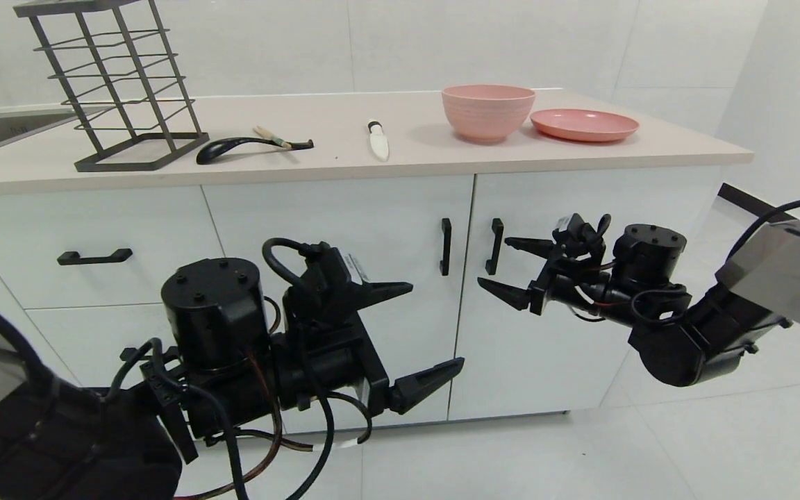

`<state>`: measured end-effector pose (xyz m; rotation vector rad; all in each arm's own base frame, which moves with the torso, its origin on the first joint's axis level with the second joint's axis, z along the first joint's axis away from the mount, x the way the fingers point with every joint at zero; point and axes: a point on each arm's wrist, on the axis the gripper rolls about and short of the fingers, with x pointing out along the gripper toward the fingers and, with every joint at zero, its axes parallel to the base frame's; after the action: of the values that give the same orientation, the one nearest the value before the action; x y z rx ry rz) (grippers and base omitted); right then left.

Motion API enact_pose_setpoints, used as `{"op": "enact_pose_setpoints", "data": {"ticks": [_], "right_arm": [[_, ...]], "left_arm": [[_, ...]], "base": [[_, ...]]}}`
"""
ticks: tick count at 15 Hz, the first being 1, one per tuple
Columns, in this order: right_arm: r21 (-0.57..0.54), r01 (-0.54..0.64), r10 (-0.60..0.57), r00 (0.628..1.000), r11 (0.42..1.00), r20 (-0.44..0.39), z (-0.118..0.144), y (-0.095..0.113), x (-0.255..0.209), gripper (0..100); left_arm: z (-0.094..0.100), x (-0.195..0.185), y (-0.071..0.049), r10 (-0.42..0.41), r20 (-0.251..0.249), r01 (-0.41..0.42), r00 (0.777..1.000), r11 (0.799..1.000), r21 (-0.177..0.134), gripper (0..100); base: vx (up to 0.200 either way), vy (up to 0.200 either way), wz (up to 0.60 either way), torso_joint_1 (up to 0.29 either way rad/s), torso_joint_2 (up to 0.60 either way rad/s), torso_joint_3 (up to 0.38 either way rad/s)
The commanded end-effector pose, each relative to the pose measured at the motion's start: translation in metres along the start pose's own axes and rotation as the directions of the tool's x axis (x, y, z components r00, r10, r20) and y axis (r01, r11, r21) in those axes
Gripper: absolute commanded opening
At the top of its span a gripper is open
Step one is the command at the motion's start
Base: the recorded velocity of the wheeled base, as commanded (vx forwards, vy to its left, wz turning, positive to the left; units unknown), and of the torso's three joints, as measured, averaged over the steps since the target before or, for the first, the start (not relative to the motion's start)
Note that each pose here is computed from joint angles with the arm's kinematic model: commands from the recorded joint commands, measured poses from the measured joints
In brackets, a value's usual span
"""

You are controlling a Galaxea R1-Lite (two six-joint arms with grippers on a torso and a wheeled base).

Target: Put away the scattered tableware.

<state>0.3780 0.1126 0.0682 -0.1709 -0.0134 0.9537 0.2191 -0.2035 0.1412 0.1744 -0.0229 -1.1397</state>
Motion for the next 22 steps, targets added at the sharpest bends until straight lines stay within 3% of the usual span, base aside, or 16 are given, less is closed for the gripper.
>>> {"op": "enact_pose_setpoints", "data": {"ticks": [1,4,12,22], "right_arm": [[0.015,-0.008,0.008,1.000,1.000,-0.016,-0.013,-0.001,0.006,100],[0.000,-0.012,0.012,1.000,1.000,0.001,-0.015,-0.005,0.014,100],[-0.045,-0.160,0.163,0.984,0.986,0.069,-0.016,0.007,0.027,100],[0.008,-0.227,0.227,0.973,0.974,0.030,0.019,0.069,-0.067,100]], "left_arm": [[-0.007,0.009,-0.002,-0.018,-0.018,0.018,1.000,1.000,-0.009,100],[-0.011,0.014,-0.002,-0.022,-0.020,0.021,1.000,1.000,-0.014,100],[-0.006,0.032,0.012,0.003,0.020,-0.003,1.000,1.000,-0.001,100],[-0.011,0.100,0.035,0.005,0.112,-0.006,0.994,1.000,0.014,100]], "base": [[0.000,0.000,0.00,0.000,0.00,0.000],[0.000,0.000,0.00,0.000,0.00,0.000],[0.000,0.000,0.00,0.000,0.00,0.000],[0.000,0.000,0.00,0.000,0.00,0.000]]}}
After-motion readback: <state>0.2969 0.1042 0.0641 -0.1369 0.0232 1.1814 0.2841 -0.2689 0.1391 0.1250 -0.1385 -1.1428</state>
